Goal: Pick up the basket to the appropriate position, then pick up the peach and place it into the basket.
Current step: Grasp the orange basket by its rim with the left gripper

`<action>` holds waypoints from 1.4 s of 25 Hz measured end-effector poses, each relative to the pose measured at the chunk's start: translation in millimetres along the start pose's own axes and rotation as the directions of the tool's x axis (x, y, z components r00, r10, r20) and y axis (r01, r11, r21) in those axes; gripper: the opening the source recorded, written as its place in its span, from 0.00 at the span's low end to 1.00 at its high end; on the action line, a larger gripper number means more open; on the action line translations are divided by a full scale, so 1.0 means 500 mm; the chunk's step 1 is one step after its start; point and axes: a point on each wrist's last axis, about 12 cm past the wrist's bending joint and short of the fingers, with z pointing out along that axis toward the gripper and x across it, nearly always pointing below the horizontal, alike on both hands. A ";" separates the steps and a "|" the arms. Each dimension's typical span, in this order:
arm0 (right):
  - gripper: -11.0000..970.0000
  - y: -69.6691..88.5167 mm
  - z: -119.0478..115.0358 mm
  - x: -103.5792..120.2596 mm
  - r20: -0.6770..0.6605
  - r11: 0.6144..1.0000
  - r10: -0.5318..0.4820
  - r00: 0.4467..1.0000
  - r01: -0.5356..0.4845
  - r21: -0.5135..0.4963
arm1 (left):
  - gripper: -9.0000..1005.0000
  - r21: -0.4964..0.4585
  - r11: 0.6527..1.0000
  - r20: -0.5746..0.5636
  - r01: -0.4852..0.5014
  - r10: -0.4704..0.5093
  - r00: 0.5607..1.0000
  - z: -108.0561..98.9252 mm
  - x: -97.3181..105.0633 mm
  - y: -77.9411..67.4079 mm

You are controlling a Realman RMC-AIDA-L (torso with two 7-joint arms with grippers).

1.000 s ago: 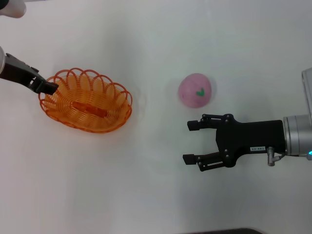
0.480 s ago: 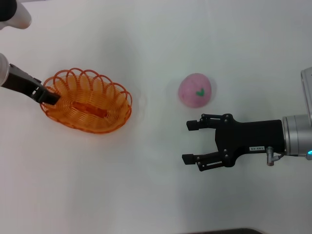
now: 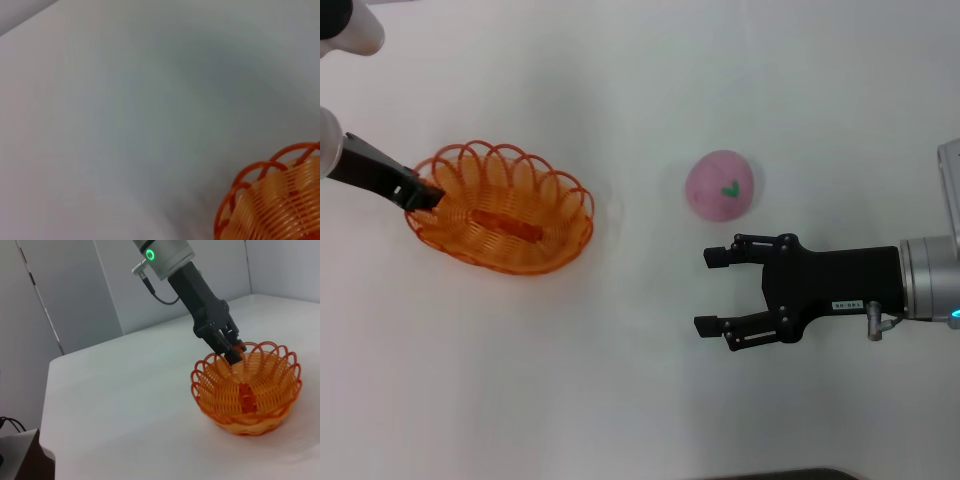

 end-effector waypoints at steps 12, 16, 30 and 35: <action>0.95 0.002 0.001 0.000 0.003 1.000 0.001 1.000 -0.001 -0.005 | 0.20 0.028 0.999 0.004 0.041 -0.041 0.999 -0.005 0.000 0.002; 0.95 0.001 0.002 -0.001 0.004 1.000 -0.001 1.000 0.001 -0.006 | 0.13 0.029 0.998 0.004 0.063 -0.064 0.998 -0.006 0.002 0.004; 0.95 0.001 0.002 -0.002 0.004 1.000 -0.001 1.000 0.001 -0.007 | 0.06 0.108 0.970 0.020 0.216 -0.219 0.976 -0.054 0.008 0.037; 0.95 0.001 0.001 -0.001 0.007 1.000 0.002 1.000 -0.002 -0.004 | 0.05 0.163 0.940 0.033 0.301 -0.310 0.950 -0.084 0.015 0.059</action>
